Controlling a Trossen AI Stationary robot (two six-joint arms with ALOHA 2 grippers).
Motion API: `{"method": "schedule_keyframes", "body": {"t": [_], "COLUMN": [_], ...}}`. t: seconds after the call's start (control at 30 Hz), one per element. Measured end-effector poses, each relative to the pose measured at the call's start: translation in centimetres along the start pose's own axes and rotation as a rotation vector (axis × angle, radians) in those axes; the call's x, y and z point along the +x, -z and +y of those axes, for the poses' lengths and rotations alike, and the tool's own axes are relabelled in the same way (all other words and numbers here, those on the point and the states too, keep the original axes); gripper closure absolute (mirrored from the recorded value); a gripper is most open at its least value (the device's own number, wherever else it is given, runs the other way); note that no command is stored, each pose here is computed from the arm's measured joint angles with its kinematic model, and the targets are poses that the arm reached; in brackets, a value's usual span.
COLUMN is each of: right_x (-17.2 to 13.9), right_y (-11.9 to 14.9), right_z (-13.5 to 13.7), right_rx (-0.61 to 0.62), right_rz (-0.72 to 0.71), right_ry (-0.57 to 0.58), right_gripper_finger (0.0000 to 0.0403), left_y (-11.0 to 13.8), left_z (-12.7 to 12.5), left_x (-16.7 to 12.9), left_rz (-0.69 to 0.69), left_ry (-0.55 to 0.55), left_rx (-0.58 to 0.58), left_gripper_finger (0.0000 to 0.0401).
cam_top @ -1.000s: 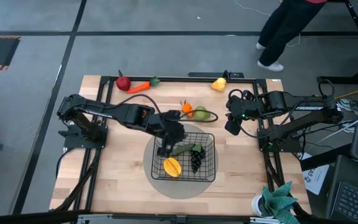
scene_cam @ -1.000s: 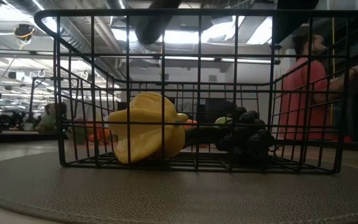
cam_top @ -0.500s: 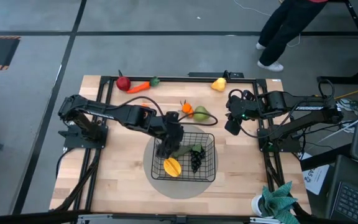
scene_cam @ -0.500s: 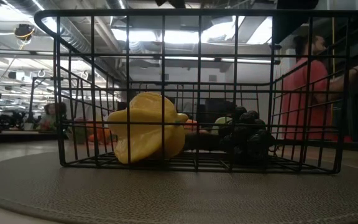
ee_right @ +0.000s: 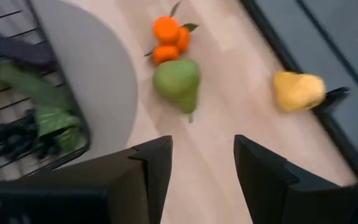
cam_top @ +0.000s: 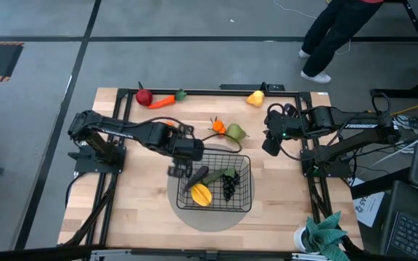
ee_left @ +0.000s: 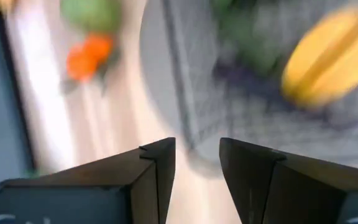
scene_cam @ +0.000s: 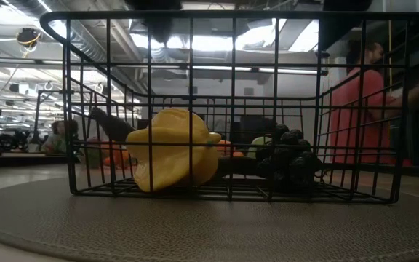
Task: Build produce basket
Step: Put the carrot into the wire basket
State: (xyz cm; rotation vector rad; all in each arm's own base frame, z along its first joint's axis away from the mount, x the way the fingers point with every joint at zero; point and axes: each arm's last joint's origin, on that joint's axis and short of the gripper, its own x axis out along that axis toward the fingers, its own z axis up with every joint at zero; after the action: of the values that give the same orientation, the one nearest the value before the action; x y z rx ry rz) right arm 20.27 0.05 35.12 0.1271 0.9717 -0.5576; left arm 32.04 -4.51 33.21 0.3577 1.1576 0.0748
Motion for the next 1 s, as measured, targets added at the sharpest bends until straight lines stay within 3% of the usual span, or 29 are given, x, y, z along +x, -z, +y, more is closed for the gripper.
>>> {"method": "schedule_keyframes", "body": {"t": [0.2,0.37,0.5,0.67,0.8,1.0], "right_x": [0.0,-0.1,-0.1,0.0,0.0,0.0], "right_y": [-0.4,-0.8,-0.8,-0.7,-0.6,-0.6], "right_z": [-0.4,-0.5,-0.4,-0.1,0.0,0.1], "right_rx": [0.011,0.032,0.033,0.03,0.028,0.049], "right_rz": [-0.09,-0.164,-0.153,-0.107,-0.08,-0.077], "right_ry": [0.144,0.226,0.2,0.099,0.041,0.033], "right_gripper_finger": [0.0242,0.0242,0.0242,0.0242,0.0242,0.0242], "left_y": [1.9,3.3,5.2,8.0,10.0,12.6], "left_z": [2.2,6.6,11.1,16.0,18.5,20.8], "left_x": [0.4,0.7,1.8,2.9,4.4,6.5], "left_rz": [0.187,0.247,0.31,0.281,0.215,0.177], "left_ry": [-0.128,-0.207,-0.205,-0.098,-0.029,-0.082], "left_rx": [0.007,-0.023,-0.157,-0.316,-0.364,-0.431], "left_gripper_finger": [0.0289,0.0289,0.0289,0.0289,0.0289,0.0289]}}
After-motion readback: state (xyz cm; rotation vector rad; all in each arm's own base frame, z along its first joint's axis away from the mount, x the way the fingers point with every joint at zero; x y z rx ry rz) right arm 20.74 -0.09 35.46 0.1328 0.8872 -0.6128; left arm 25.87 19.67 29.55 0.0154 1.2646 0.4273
